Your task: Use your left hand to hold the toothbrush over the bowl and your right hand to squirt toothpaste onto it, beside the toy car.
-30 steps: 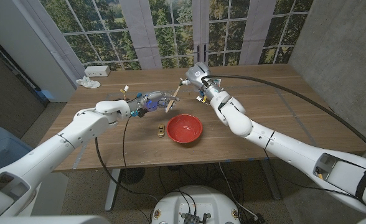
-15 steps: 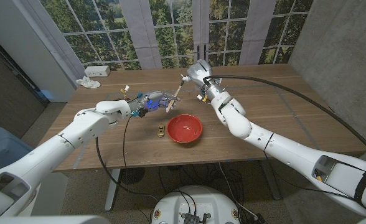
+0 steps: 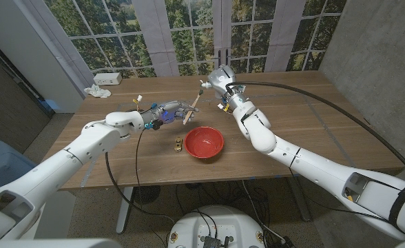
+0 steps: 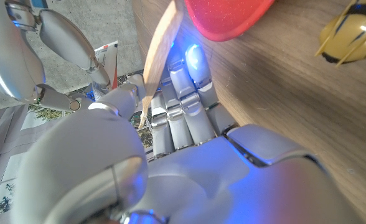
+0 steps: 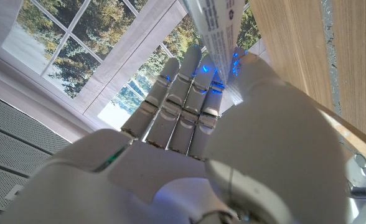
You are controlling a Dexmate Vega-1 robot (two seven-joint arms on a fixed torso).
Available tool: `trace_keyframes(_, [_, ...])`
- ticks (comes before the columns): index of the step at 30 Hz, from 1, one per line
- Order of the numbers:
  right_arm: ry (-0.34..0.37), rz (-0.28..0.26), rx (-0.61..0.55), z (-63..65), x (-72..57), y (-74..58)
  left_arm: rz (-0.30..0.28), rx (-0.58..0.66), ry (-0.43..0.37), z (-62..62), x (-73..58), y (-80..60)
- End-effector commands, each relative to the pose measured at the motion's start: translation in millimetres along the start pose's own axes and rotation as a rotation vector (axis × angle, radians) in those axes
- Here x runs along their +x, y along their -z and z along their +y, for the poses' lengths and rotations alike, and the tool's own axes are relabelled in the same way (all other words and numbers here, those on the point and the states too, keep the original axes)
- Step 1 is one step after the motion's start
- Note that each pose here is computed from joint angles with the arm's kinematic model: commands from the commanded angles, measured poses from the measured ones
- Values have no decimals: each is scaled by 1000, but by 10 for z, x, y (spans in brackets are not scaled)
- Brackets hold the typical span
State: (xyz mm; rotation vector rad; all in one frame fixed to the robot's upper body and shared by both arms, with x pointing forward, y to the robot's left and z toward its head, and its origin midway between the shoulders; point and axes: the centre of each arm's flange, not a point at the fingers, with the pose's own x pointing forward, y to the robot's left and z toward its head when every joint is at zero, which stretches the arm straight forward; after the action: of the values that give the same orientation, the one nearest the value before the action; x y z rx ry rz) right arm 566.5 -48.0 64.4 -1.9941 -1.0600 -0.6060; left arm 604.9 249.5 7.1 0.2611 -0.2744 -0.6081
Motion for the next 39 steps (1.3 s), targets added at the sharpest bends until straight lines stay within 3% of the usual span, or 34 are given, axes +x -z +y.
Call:
trace_keyframes(1, [7, -26, 11, -25, 31, -48, -6, -7, -4, 61, -4, 2])
trace_keyframes(20, [-5, -63, -9, -17, 50, -89, -11, -7, 4, 77, 11, -19])
trace_keyframes(39, [-33, -57, -77, 27, 36, -100, -12, -15, 16, 60, 11, -26])
